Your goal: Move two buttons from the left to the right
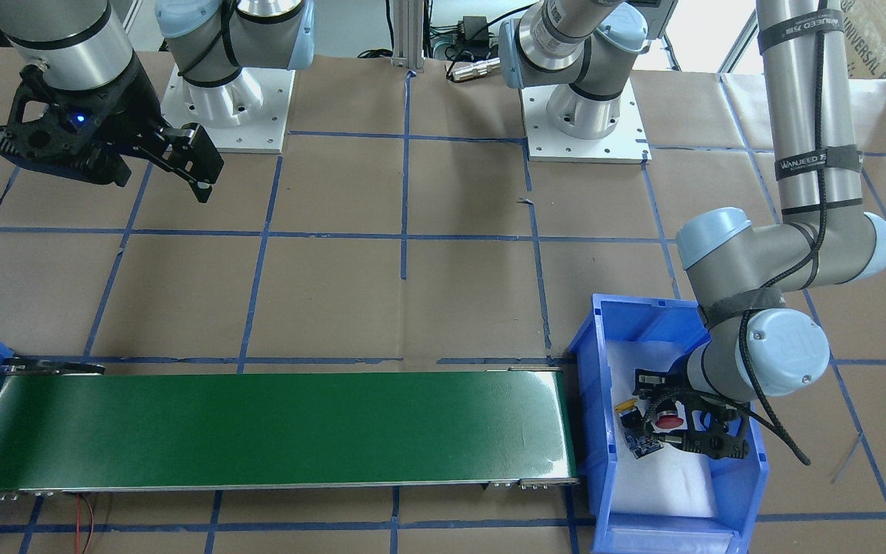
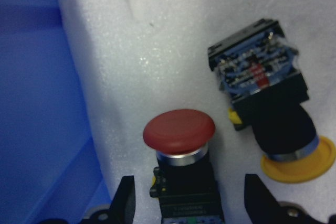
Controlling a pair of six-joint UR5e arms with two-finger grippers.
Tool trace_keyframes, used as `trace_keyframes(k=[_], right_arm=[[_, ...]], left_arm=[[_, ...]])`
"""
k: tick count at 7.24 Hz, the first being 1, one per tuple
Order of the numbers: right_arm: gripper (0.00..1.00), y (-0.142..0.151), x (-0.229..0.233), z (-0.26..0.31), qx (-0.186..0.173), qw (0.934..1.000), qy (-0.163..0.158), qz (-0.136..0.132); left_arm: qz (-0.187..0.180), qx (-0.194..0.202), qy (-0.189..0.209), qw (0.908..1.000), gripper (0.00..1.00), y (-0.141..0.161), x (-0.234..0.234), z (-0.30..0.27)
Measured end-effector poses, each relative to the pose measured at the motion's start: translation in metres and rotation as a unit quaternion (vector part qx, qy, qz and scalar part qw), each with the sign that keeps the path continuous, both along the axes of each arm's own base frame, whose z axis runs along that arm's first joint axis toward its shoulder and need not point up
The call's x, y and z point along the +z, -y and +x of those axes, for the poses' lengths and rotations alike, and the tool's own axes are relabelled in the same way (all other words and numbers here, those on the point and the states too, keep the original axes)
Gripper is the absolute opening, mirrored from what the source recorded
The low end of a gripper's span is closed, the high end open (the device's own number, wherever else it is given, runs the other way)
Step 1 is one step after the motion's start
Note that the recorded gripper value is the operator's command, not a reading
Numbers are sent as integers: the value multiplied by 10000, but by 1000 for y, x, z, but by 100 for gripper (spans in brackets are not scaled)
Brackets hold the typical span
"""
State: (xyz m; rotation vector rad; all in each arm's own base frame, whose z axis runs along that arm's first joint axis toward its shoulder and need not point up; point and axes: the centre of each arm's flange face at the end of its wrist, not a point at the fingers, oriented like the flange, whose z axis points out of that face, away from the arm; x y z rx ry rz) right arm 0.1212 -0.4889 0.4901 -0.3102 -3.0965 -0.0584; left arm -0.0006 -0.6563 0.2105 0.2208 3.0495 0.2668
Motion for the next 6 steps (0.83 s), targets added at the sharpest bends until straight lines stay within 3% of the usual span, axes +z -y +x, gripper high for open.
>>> trace_keyframes(k=[3, 6], right_arm=[[100, 0, -1, 0, 1, 10000, 0, 13], [100, 0, -2, 0, 2, 10000, 1, 19]], left_arm=[[-127, 73, 31, 9999, 25, 0, 27, -10], [-460, 337, -283, 9980, 25, -25, 130, -41]])
